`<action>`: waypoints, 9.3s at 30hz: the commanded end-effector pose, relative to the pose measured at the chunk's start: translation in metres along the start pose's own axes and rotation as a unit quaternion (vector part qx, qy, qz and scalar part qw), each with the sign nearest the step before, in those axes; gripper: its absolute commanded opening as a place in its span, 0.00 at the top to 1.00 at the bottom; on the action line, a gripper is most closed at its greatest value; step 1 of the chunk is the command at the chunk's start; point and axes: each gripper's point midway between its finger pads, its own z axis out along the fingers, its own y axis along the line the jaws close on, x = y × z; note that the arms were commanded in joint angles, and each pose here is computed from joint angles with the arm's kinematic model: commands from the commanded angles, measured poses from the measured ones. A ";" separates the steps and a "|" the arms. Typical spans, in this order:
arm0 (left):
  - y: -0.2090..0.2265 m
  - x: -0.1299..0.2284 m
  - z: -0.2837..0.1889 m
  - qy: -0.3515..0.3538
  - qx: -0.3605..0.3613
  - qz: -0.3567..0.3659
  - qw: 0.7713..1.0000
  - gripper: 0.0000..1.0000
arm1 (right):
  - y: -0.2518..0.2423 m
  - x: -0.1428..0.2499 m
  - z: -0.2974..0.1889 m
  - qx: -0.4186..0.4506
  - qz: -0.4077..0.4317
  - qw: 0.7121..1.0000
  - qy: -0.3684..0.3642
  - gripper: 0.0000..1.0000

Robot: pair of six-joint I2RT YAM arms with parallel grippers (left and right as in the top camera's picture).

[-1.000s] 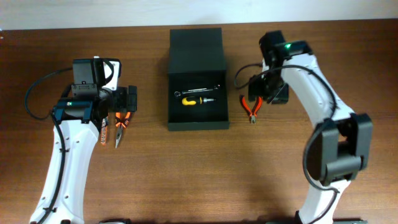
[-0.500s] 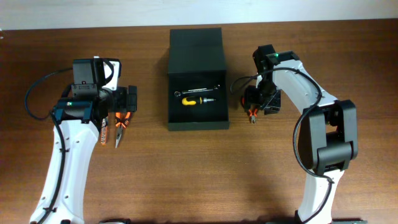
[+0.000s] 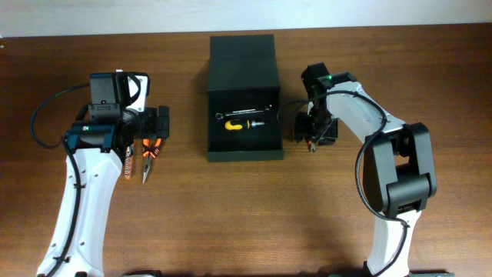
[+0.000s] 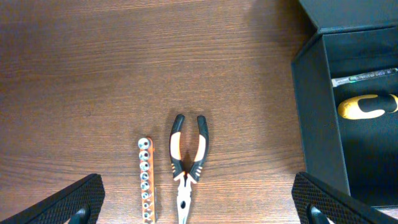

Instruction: Pack container

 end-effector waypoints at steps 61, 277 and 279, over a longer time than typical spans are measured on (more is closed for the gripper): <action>-0.002 -0.008 -0.003 -0.011 0.006 -0.006 1.000 0.01 | -0.017 -0.003 0.016 0.050 0.022 0.998 -0.004 0.92; 0.019 0.124 0.145 0.349 0.012 -0.046 0.936 0.16 | -0.113 -0.062 -0.257 -0.028 0.089 0.980 -0.174 0.07; 0.021 0.128 0.147 0.354 0.015 -0.052 0.934 0.16 | -0.113 -0.062 -0.257 -0.028 0.089 0.980 -0.174 0.07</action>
